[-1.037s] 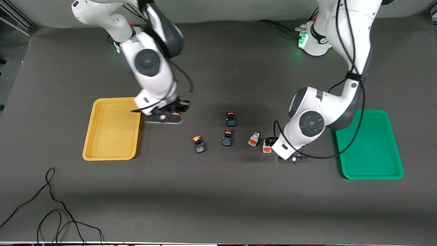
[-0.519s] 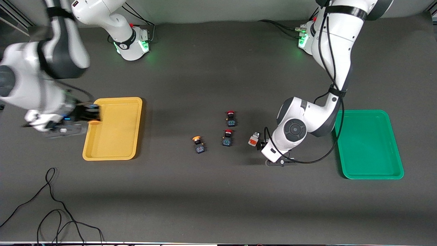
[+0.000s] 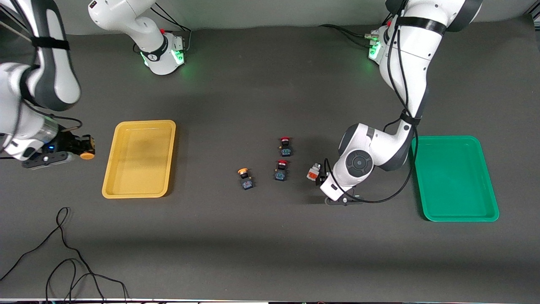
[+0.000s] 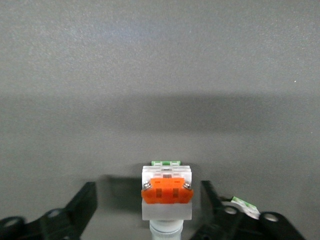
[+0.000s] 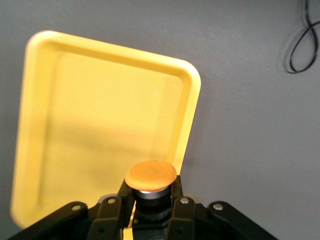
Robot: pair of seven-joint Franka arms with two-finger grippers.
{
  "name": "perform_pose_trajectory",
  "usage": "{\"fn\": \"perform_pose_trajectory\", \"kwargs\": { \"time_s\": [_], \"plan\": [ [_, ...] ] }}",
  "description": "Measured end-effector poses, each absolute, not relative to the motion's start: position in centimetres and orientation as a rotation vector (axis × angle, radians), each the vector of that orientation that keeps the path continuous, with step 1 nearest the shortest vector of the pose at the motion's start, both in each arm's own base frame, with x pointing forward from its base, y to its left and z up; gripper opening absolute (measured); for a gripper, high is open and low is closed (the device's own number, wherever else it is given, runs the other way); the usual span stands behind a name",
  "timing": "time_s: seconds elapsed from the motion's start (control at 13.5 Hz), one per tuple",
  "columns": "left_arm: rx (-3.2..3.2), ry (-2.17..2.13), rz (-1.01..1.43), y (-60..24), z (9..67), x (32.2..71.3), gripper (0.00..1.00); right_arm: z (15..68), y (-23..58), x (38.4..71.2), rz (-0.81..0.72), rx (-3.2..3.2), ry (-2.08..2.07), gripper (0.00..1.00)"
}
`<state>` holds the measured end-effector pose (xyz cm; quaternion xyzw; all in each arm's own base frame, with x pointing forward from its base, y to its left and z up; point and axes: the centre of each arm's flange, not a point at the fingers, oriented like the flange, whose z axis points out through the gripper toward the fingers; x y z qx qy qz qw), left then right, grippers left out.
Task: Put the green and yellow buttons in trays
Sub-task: 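Carry the yellow button to the yellow tray while the left gripper grasps, then release the yellow button in the tray while the left gripper lifts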
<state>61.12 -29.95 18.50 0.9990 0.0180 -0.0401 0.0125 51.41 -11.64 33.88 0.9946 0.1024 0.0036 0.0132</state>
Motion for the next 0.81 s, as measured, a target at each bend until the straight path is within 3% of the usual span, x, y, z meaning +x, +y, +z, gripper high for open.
{"fn": "perform_pose_trajectory", "kwargs": {
  "time_s": [0.3, 0.67, 0.74, 0.81],
  "plan": [
    [3.115, 0.057, -0.129, -29.9, 18.3, 61.1, 0.41, 26.4, -12.0, 50.6, 0.024, 3.167, 0.312, 0.33],
    [3.12, 0.079, -0.13, -29.6, 22.3, 62.5, 0.41, 20.7, -12.6, 51.4, 0.019, 3.145, 0.353, 0.33],
    [3.127, 0.089, -0.155, -29.2, 25.1, 63.0, 0.41, 20.7, -12.5, 51.6, 0.022, 3.141, 0.356, 0.38],
    [3.132, 0.1, -0.176, -28.6, 28.7, 63.4, 0.41, 20.9, -12.5, 51.9, 0.029, 3.141, 0.359, 0.49]
  ]
}}
